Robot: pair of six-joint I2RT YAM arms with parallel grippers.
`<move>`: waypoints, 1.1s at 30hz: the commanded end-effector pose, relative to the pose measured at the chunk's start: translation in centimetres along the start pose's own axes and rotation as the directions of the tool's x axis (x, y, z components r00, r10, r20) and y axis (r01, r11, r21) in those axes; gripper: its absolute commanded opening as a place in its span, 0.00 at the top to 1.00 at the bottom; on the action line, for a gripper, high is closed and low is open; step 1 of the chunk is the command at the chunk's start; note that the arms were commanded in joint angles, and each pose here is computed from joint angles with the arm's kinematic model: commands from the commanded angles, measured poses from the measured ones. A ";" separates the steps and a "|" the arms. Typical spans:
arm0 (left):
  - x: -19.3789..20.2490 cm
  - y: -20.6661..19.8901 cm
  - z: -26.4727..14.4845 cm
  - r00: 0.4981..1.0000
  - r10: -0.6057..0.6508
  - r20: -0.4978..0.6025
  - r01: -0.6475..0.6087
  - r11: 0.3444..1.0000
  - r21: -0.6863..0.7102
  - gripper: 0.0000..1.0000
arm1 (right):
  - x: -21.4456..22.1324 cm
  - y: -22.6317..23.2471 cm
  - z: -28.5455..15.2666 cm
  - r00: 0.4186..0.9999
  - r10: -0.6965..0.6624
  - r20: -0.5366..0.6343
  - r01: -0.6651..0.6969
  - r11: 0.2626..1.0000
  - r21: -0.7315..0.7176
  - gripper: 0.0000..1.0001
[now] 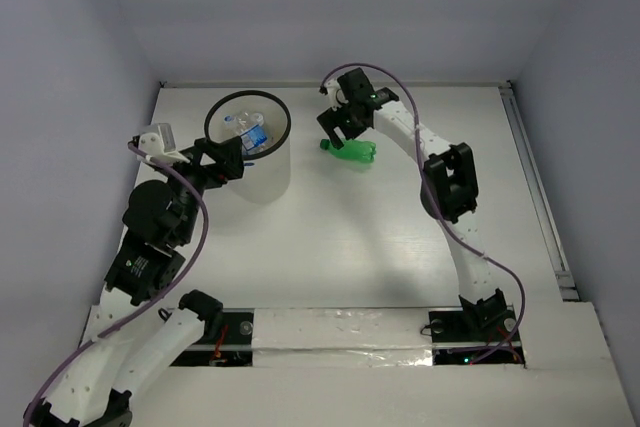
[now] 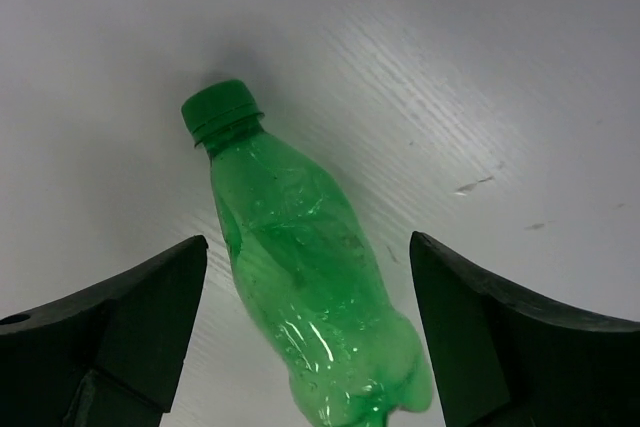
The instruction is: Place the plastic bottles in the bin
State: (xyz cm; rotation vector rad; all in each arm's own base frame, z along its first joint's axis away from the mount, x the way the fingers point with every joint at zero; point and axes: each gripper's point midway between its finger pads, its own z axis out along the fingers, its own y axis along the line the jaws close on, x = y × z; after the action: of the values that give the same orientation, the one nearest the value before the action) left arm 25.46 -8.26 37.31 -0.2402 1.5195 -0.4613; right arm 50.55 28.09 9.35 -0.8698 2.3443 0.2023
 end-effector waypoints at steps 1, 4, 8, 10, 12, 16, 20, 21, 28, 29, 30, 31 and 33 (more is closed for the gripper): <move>0.5 0.4 0.0 0.999 0.034 0.002 -0.034 0.999 0.000 0.15 | 2.0 0.9 -0.3 0.995 -0.017 -0.098 0.010 0.998 -0.066 0.14; 0.5 0.6 -0.1 0.999 0.036 0.013 -0.036 0.999 -0.002 0.15 | 2.5 1.2 0.0 0.995 0.008 -0.098 -0.015 0.997 -0.072 0.21; 0.6 0.6 -0.3 0.999 0.022 0.023 -0.022 1.000 0.007 0.16 | 3.0 2.1 0.0 0.995 0.018 -0.102 -0.030 0.993 -0.113 0.47; 0.7 0.8 -0.5 1.000 0.017 0.027 -0.017 1.000 0.002 0.16 | 3.0 2.2 -0.2 0.995 0.018 -0.099 -0.030 0.992 -0.121 0.56; 0.9 1.2 -0.7 0.999 0.012 0.031 -0.012 1.000 -0.008 0.16 | 2.2 2.4 -1.1 0.998 0.027 -0.054 -0.034 0.991 -0.127 0.60; 0.7 1.6 -1.3 0.998 0.001 0.061 -0.001 1.000 -0.011 0.17 | -2.3 2.8 -6.2 0.989 0.067 0.130 -0.048 0.989 -0.142 0.61; 0.5 2.0 -1.5 0.997 -0.001 0.075 0.003 1.000 -0.026 0.17 | -7.6 1.5 -14.8 0.915 0.161 0.370 -0.143 0.987 -0.077 0.62; 0.6 2.1 -1.5 0.997 0.000 0.076 0.002 1.000 -0.029 0.17 | -8.8 1.3 -16.3 0.884 0.170 0.436 -0.154 0.985 -0.073 0.62; 0.3 2.6 -1.7 0.995 -0.009 0.099 0.013 0.999 -0.038 0.17 | -16.6 8.9 -30.5 0.560 0.323 0.763 -0.024 0.927 -0.375 0.66; 0.3 2.6 -1.7 0.995 -0.011 0.099 0.015 0.999 -0.038 0.18 | -17.3 11.3 -31.6 0.535 0.360 0.764 0.022 0.898 -0.439 0.66; 0.3 2.5 -1.8 0.995 -0.013 0.100 0.017 0.999 -0.036 0.18 | -18.7 12.3 -33.1 0.469 0.379 0.798 0.070 0.884 -0.461 0.66; 0.3 2.6 -1.8 0.995 -0.013 0.100 0.017 0.999 -0.036 0.18 | -19.2 13.4 -33.5 0.450 0.398 0.799 0.092 0.870 -0.485 0.66; 0.4 2.5 -1.8 0.995 -0.012 0.101 0.015 0.999 -0.034 0.18 | -21.0 15.8 -33.2 0.431 0.432 0.793 0.123 0.842 -0.525 0.66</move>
State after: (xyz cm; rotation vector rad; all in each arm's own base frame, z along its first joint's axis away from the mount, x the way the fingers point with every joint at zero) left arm 24.15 -6.21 34.51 -0.2819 1.4873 -0.4111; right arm 36.49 34.75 48.23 -0.4974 1.3522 0.9611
